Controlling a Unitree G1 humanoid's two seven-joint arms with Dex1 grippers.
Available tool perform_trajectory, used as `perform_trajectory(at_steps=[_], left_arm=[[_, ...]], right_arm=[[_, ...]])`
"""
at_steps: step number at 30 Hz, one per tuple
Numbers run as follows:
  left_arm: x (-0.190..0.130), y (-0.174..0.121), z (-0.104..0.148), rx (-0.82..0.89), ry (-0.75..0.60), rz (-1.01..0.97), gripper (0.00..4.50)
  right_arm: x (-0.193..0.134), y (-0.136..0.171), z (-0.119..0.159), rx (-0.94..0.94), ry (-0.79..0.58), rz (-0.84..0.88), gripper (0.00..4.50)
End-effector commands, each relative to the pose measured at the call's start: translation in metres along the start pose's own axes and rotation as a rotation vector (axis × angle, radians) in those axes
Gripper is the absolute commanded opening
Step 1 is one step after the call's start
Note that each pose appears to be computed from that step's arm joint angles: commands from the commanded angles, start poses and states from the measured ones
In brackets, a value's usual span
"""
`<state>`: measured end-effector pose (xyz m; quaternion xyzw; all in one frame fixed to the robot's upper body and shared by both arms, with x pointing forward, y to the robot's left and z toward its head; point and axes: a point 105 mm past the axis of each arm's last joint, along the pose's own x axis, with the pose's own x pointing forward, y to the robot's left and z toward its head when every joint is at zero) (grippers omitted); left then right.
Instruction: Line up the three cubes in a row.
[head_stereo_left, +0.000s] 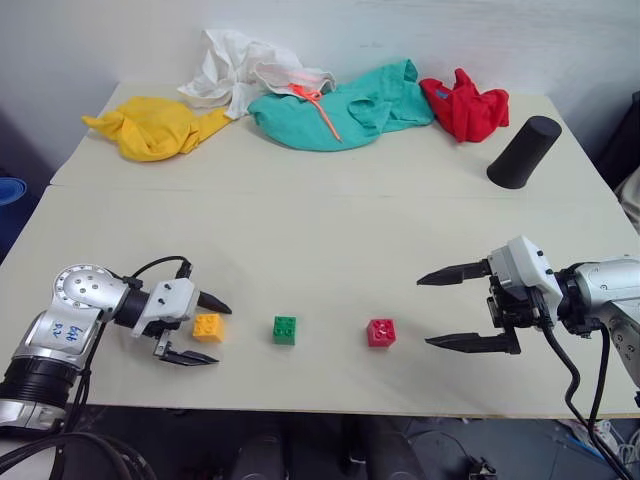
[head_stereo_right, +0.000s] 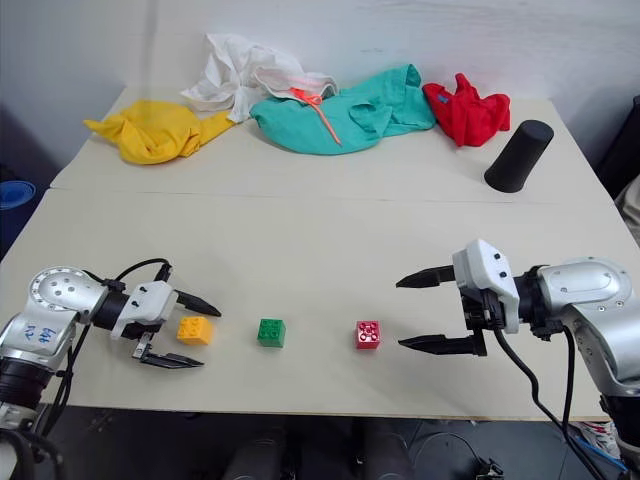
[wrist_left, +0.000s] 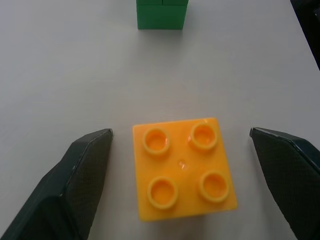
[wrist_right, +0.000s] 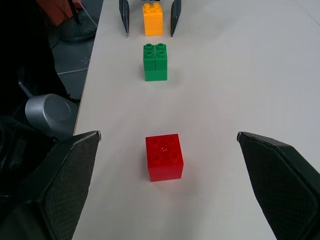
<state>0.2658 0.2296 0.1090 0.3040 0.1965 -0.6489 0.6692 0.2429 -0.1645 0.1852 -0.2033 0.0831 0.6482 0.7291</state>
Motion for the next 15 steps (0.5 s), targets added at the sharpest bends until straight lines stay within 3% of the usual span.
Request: perform_trajectory(at_steps=[1, 7, 15], left_arm=[[-0.032, -0.006, 0.008, -0.035, 0.031, 0.040, 4.49], [-0.086, -0.022, 0.029, -0.128, 0.041, 0.124, 4.49], [-0.114, -0.047, 0.035, -0.179, 0.098, 0.197, 4.49]], right_arm=[[-0.010, 0.003, -0.004, 0.000, 0.040, 0.026, 4.50], [-0.038, -0.002, -0.025, 0.046, 0.117, 0.016, 4.50], [-0.067, -0.010, -0.045, 0.107, 0.172, -0.001, 4.50]])
